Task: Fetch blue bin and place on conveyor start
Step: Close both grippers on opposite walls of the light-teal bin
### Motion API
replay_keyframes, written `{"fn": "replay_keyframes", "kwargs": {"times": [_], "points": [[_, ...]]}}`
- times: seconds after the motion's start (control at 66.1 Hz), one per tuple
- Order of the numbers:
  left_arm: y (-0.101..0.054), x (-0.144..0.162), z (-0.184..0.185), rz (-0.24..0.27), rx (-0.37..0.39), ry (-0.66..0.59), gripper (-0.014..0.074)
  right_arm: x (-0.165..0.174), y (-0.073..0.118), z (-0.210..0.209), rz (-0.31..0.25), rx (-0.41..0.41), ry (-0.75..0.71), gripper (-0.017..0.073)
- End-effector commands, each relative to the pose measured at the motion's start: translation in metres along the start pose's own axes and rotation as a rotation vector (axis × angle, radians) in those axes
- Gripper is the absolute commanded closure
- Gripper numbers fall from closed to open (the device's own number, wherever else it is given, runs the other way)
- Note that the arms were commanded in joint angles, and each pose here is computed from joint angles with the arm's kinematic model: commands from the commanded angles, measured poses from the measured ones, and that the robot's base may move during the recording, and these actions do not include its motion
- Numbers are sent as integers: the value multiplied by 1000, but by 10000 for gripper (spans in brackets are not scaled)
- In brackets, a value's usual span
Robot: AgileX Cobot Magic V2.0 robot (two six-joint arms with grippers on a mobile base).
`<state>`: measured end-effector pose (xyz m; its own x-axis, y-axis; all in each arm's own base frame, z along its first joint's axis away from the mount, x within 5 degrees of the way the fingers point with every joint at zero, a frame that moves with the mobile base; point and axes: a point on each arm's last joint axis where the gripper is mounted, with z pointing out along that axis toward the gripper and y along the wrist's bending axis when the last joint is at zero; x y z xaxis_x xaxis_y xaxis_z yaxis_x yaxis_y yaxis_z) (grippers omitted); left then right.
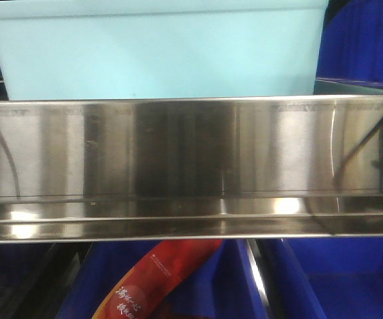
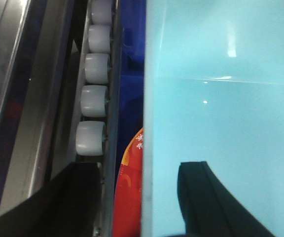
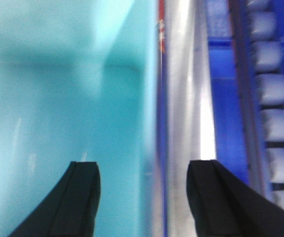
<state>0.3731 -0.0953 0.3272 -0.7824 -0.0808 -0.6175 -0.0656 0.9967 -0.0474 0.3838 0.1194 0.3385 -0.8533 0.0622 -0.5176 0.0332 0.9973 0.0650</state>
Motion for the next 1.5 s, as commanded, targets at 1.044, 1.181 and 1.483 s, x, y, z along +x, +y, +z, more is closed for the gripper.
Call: {"fn": "replay_keyframes", "kwargs": {"times": [1.044,1.181,1.483], "points": [[-2,1,-2,-31,20,16,319,0,1,4,-3,6,10,278],[-2,1,-2,-32,20,16,386,0,1,4,-3,6,10,426],[-3,1,-2,-31,23,21,705,0,1,4,-3,6,8,718]]}}
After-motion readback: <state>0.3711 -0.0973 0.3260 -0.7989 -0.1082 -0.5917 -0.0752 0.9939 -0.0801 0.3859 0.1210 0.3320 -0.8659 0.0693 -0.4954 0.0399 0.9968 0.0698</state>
